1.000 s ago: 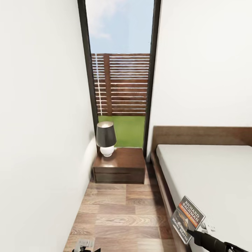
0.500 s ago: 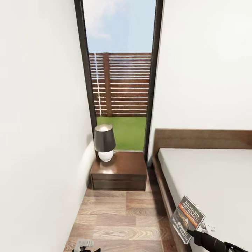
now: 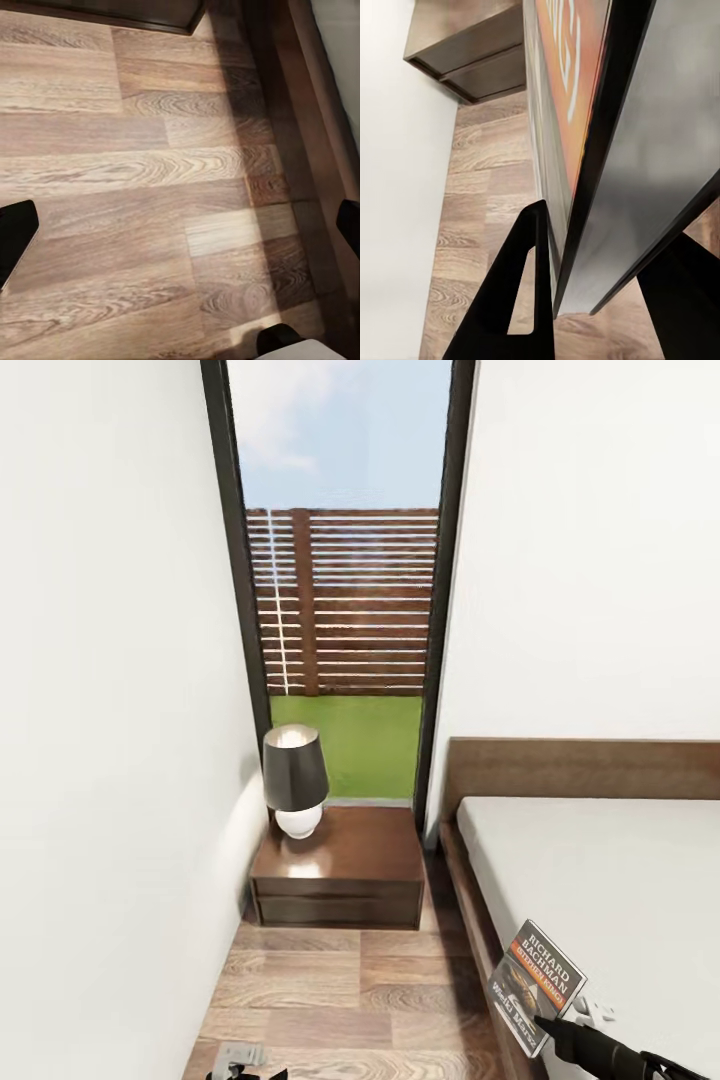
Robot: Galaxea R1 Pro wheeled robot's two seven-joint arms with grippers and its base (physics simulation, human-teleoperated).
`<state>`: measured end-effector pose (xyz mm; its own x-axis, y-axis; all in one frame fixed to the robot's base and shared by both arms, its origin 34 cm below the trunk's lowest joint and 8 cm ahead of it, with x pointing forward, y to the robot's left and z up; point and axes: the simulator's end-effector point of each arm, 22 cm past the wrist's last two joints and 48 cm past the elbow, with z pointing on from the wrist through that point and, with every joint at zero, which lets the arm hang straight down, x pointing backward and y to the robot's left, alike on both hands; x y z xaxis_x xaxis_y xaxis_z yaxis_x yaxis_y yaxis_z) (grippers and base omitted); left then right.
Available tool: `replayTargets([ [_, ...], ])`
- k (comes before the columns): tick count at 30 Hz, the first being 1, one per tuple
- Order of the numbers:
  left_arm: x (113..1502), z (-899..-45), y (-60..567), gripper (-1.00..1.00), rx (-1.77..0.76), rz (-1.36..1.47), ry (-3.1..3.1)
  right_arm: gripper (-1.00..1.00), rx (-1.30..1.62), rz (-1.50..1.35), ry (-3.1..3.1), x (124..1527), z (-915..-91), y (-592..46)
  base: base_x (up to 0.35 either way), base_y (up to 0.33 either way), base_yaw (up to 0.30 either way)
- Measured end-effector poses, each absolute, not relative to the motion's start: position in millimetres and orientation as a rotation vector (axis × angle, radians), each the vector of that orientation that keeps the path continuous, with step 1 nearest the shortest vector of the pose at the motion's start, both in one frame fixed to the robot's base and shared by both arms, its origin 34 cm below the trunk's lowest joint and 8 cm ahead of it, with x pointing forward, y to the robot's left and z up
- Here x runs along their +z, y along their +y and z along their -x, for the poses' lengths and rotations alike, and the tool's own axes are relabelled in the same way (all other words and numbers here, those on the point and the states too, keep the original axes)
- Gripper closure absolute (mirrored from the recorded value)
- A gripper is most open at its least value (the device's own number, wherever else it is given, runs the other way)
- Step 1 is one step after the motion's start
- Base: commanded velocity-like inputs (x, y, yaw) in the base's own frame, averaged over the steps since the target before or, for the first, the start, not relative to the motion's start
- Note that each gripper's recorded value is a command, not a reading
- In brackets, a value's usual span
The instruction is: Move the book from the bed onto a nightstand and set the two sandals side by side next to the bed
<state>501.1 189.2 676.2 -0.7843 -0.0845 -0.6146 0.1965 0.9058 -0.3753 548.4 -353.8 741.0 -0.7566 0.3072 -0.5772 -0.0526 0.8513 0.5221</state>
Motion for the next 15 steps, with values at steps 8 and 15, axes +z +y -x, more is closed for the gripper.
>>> replayTargets([
  [8,676.2,-501.1,189.2,-1.0,-0.563,-0.08,2.409,1.0,0.685,-0.184,2.339,741.0,-548.4,-353.8,0.324,0.0,0.0],
  [15,676.3,-501.3,189.3,-1.0,-0.563,-0.08,2.409,1.0,0.685,-0.184,2.339,741.0,-548.4,-353.8,0.325,0.0,0.0],
])
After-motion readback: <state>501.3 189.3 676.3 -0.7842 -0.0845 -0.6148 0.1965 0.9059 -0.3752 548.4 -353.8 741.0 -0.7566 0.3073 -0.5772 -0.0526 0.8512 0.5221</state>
